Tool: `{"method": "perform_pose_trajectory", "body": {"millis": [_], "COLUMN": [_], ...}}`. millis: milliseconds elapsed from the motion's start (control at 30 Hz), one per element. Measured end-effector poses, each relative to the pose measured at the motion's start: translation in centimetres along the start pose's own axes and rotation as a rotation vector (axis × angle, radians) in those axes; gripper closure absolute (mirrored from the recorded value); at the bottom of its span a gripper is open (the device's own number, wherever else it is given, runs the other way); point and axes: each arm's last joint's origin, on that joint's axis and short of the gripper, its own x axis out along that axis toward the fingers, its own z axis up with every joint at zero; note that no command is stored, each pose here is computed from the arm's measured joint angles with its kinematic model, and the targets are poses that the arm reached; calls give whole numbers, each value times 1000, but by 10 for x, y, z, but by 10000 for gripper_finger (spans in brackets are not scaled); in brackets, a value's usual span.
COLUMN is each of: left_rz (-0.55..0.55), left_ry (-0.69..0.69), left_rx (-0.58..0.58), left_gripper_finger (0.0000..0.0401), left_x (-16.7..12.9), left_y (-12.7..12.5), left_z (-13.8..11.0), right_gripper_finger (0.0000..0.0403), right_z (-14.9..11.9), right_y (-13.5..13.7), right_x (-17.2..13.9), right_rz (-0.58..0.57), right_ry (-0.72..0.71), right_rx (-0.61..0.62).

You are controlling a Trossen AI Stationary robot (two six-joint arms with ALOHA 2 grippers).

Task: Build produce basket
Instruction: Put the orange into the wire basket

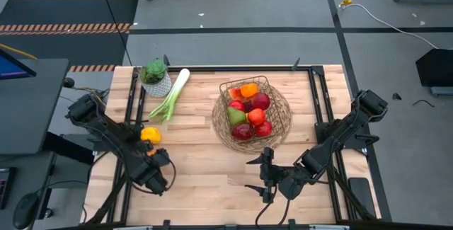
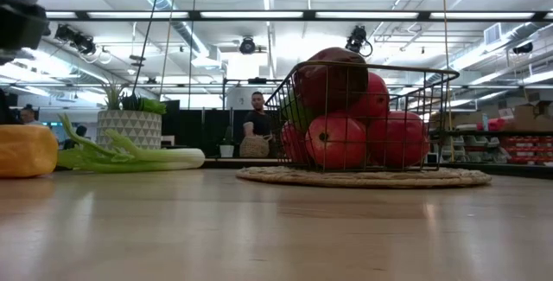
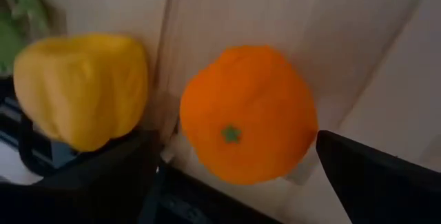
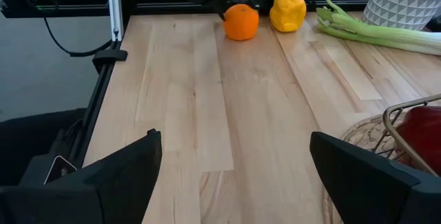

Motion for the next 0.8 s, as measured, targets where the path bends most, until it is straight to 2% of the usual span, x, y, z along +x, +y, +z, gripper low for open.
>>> {"method": "perform_pose_trajectory", "body": {"millis": [100, 300, 467, 567, 800], "left_rz": [-35, -209, -195, -233, -243], "left_ry": [-13, -126, -105, -121, -124], "left_rx": [-35, -98, -135, -138, -154], "left_gripper_finger": [5, 5, 5, 5, 5], "left_x": [3, 8, 23, 30, 34], "left_y": [9, 17, 22, 19, 19], "left_z": [-5, -9, -14, -14, -14], "right_gripper_finger": [29, 29, 29, 29, 29], "right_z": [0, 0, 0, 0, -1], "right_y": [0, 0, 0, 0, 0], "right_x": [0, 0, 0, 0, 0], "right_rz": [0, -1, -1, -2, -3], "right_ry": [0, 1, 2, 3, 5], "right_rx": [0, -1, -2, -4, -5]}}
